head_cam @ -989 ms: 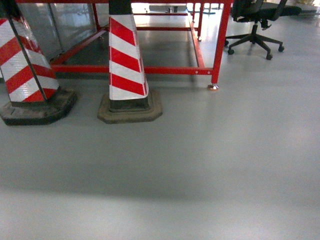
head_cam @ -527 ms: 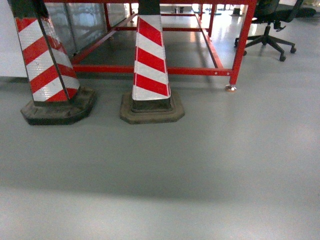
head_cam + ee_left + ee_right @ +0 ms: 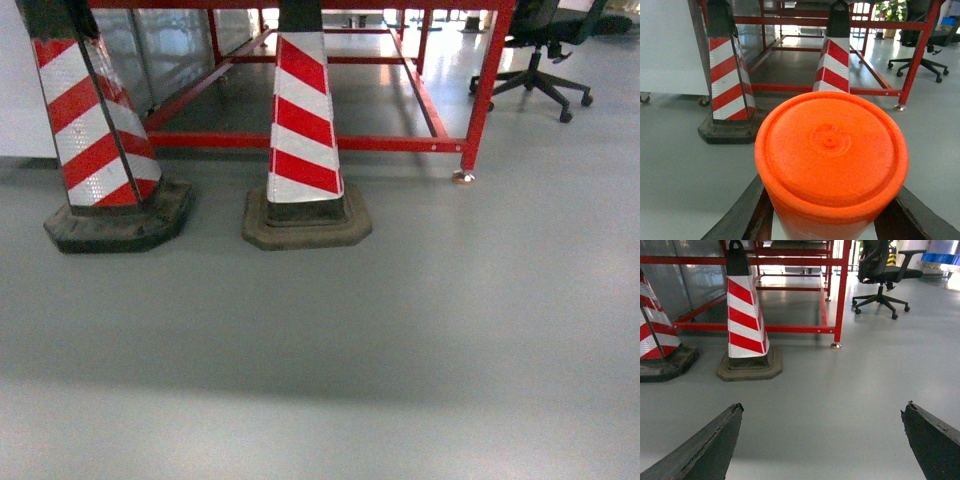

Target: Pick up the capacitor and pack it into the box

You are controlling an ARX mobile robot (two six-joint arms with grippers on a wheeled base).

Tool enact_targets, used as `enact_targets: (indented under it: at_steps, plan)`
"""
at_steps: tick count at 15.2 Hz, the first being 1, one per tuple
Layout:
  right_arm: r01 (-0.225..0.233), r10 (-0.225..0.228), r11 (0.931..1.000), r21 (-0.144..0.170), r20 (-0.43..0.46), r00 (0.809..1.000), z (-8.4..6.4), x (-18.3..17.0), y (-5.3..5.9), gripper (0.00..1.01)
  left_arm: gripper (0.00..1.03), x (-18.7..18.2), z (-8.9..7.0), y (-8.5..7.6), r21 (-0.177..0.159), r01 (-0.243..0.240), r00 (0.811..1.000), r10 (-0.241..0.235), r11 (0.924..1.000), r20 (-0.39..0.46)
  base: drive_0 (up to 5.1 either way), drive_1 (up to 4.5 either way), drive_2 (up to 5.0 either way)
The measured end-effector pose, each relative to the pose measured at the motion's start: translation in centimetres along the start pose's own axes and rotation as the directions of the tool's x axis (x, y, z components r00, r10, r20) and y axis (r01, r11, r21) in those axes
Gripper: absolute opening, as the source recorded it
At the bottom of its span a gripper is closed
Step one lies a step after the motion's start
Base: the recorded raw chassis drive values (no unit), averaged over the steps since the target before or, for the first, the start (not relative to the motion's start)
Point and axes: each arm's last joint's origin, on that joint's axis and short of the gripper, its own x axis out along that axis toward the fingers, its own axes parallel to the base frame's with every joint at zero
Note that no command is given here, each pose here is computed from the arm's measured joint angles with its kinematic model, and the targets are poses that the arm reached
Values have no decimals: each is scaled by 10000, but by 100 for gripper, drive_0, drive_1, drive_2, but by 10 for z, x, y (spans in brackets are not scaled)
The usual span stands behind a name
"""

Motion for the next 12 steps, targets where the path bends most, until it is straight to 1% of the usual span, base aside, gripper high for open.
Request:
enact_targets:
  at_steps: [12]
  plan:
    - [27, -27, 10000, 0, -53, 10000, -1, 0, 0, 98, 44, 0, 0, 0, 0, 15, 10000, -15, 10000, -12, 4, 418, -410]
